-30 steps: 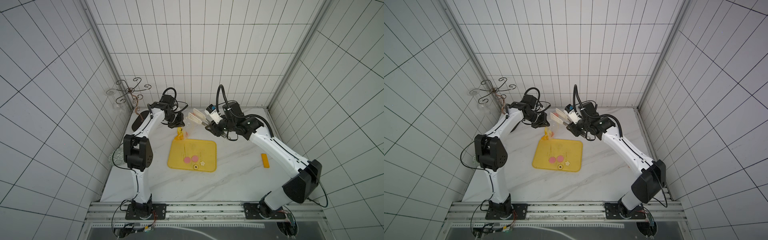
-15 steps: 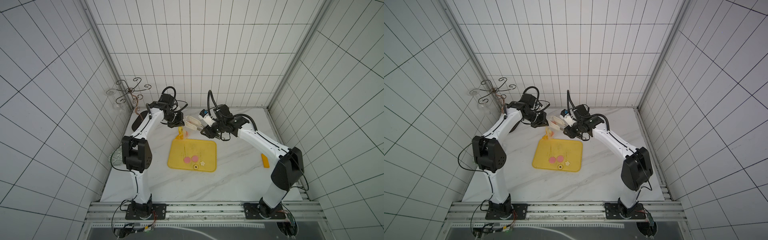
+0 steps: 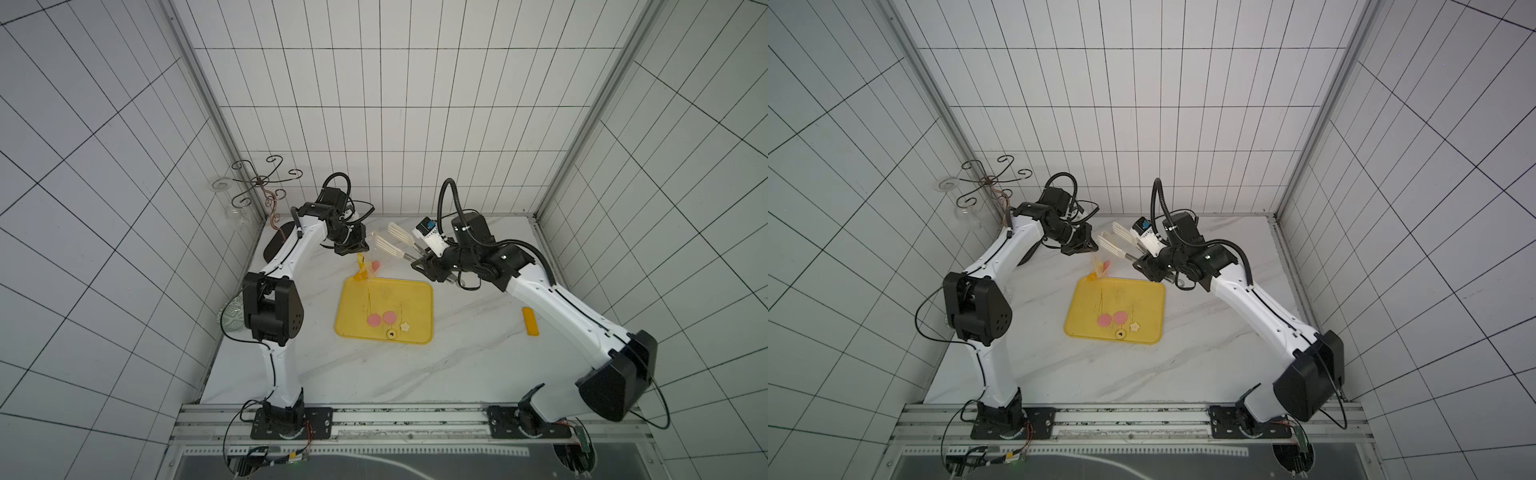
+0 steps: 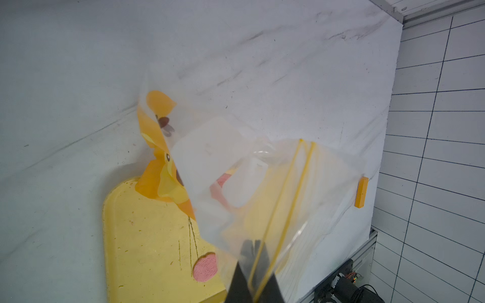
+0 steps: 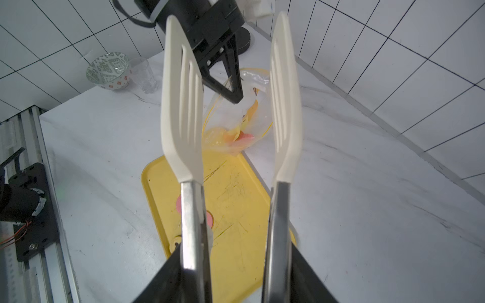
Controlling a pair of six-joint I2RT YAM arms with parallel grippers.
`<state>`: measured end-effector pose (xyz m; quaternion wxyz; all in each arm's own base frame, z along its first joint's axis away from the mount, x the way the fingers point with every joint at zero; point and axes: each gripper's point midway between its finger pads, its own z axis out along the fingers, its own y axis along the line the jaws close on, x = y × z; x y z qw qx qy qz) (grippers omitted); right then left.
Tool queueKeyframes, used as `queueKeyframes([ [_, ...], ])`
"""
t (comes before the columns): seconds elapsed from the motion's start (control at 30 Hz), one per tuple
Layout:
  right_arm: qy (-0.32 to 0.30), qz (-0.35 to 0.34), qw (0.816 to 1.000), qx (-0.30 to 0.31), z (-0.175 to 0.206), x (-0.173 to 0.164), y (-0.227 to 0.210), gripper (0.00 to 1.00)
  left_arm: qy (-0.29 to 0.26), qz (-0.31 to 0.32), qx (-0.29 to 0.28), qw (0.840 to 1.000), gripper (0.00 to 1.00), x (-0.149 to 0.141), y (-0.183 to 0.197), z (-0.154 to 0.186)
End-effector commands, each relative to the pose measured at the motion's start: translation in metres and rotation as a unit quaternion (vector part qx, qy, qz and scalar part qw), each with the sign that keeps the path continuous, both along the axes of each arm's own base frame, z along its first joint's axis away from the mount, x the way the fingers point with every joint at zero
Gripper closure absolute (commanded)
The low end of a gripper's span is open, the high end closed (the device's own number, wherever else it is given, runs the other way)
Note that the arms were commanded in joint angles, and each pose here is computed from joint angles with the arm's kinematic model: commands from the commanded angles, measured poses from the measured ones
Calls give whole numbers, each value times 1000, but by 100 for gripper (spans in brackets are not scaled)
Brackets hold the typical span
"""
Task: Put the cookies into a resealable bag to prevent moisture
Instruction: Place the cookie in the ziploc bag, then pick up the cookie from the tray.
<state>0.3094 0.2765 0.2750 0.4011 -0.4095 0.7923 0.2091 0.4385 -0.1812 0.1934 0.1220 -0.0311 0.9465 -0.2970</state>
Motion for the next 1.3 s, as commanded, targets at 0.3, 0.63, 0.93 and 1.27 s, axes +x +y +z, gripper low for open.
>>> queueKeyframes([
  [0.3, 48, 80, 987, -132, -135, -88, -13, 45, -17, 16, 13, 1000, 100, 12, 12, 6],
  [0.63, 58, 73, 982, -162, -169, -63, 4, 45, -15, 13, 15, 1000, 100, 8, 12, 7],
  [0.93, 76, 80, 978, -178, -189, -65, 3, 46, -11, 8, 13, 1000, 100, 6, 11, 2],
  [1.27, 87, 80, 972, -204, -206, -66, -3, 47, -10, 7, 13, 1000, 100, 4, 11, 1],
])
